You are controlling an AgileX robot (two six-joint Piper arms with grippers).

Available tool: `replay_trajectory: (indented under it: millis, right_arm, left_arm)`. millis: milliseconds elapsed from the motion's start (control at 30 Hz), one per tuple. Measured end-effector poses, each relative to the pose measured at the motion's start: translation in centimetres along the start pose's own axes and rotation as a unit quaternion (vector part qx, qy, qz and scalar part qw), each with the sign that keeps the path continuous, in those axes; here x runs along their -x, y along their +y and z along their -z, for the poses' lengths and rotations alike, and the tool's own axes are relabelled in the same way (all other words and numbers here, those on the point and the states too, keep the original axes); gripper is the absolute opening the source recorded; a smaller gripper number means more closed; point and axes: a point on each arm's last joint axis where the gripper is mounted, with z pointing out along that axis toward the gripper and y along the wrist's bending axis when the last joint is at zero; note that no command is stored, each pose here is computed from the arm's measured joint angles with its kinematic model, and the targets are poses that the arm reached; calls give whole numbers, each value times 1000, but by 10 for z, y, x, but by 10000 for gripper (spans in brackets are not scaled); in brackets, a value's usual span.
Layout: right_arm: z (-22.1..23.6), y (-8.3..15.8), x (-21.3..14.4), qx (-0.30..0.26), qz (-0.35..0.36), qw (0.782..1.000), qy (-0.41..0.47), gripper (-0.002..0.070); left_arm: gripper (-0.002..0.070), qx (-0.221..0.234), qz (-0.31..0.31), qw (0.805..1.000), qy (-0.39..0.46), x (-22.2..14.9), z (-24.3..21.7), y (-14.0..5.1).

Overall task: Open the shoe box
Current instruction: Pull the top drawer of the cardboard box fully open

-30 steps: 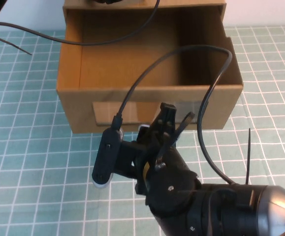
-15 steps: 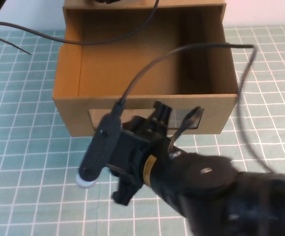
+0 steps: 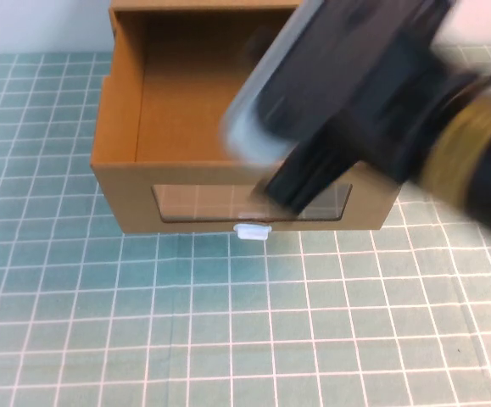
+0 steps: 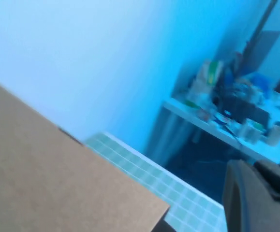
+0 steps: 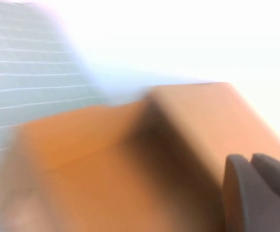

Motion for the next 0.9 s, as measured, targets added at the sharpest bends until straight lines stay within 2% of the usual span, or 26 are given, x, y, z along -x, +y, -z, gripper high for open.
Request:
replay_trajectory:
  millis: [133, 267, 400, 500, 533, 700, 800, 900]
  right_arm:
    - [14, -43, 2, -78, 37, 996, 32, -8]
    - [18, -73, -22, -110, 38, 986, 118, -11]
    - [19, -101, -54, -117, -25, 973, 196, -11]
    - [24, -118, -80, -118, -108, 965, 209, -11]
    - [26, -122, -89, -120, -134, 963, 200, -12]
    - [33, -125, -133, -145, -227, 950, 156, -13]
    - [33, -111, -163, -143, -287, 933, 163, -13]
    - [35, -92, -189, -131, -312, 922, 191, -12]
  left_arm:
    - [-5, 70, -75, 995, -2, 23, 43, -47]
    - [-5, 132, -119, 984, 3, 32, 74, -85]
    - [-5, 168, -137, 976, 10, 30, 96, -113]
    - [-5, 191, -148, 970, 22, 21, 113, -133]
    - [-5, 199, -147, 968, 35, 15, 116, -135]
    - [-5, 230, -135, 960, 88, -26, 136, -156]
    - [-5, 254, -126, 954, 93, -59, 148, -166]
    - [-5, 289, -122, 948, 58, -96, 159, -173]
